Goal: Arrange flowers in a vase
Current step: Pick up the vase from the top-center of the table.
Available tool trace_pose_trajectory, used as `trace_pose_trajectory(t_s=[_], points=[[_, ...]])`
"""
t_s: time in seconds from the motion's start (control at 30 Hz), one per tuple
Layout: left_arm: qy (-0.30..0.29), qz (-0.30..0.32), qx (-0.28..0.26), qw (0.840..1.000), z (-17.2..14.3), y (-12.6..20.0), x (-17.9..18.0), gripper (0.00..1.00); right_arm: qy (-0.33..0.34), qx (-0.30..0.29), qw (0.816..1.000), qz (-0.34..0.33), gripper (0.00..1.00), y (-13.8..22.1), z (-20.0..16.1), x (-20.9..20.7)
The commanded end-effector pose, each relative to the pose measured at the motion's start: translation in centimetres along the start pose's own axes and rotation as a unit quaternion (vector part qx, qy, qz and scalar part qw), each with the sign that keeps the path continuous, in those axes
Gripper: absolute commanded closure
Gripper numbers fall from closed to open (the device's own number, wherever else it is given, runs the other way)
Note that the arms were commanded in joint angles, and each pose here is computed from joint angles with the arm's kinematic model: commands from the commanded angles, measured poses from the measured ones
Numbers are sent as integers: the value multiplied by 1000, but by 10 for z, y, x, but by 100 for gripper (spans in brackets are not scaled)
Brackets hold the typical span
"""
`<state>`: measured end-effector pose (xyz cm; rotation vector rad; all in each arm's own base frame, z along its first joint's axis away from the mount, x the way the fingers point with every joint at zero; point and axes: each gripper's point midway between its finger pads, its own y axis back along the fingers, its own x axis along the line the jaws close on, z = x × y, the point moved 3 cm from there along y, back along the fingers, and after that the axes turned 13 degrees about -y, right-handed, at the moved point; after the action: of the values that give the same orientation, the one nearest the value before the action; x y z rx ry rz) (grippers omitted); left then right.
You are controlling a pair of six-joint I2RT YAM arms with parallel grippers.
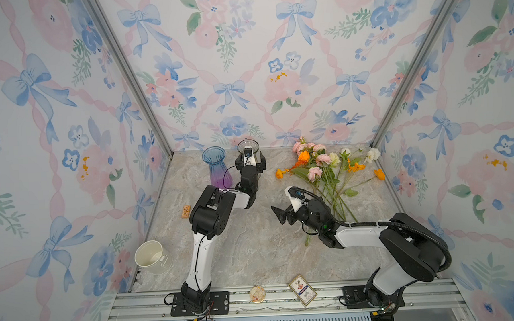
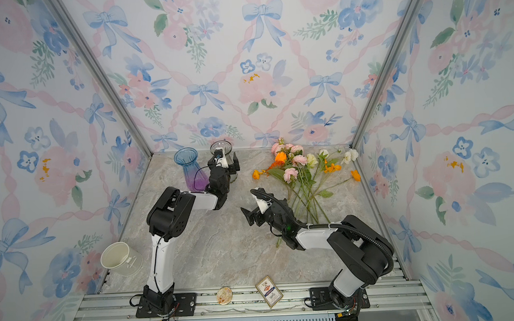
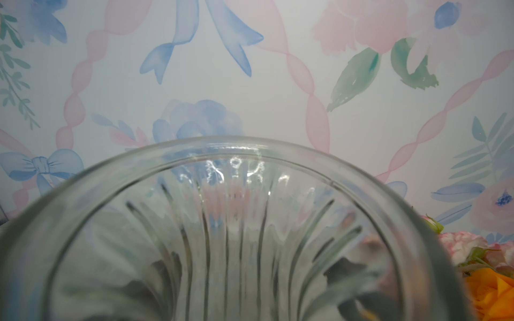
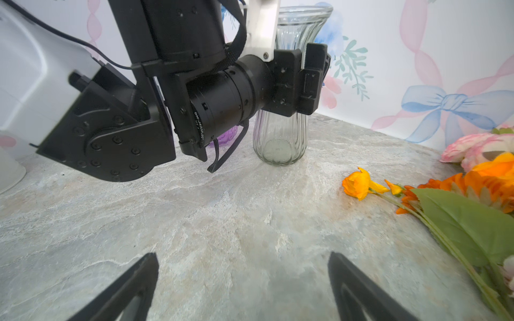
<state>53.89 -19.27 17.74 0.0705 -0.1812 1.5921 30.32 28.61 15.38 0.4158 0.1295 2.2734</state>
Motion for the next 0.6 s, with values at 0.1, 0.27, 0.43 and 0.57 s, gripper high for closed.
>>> trace_pose_trajectory(t_s=[0.1,0.27,0.43,0.57], points=[[22,14,-29,999,6,-4,7,14,11,1,1000,7,3,-3,8,5],[21,3,-34,999,8,-6,5,23,12,7,1000,9,3,-5,7,5],[13,-11,-36,999,7,-7,3,30,13,13,1000,12,3,-6,5,6],[10,-22,-36,999,5,-8,3,37,13,16,1000,14,3,-7,4,7]])
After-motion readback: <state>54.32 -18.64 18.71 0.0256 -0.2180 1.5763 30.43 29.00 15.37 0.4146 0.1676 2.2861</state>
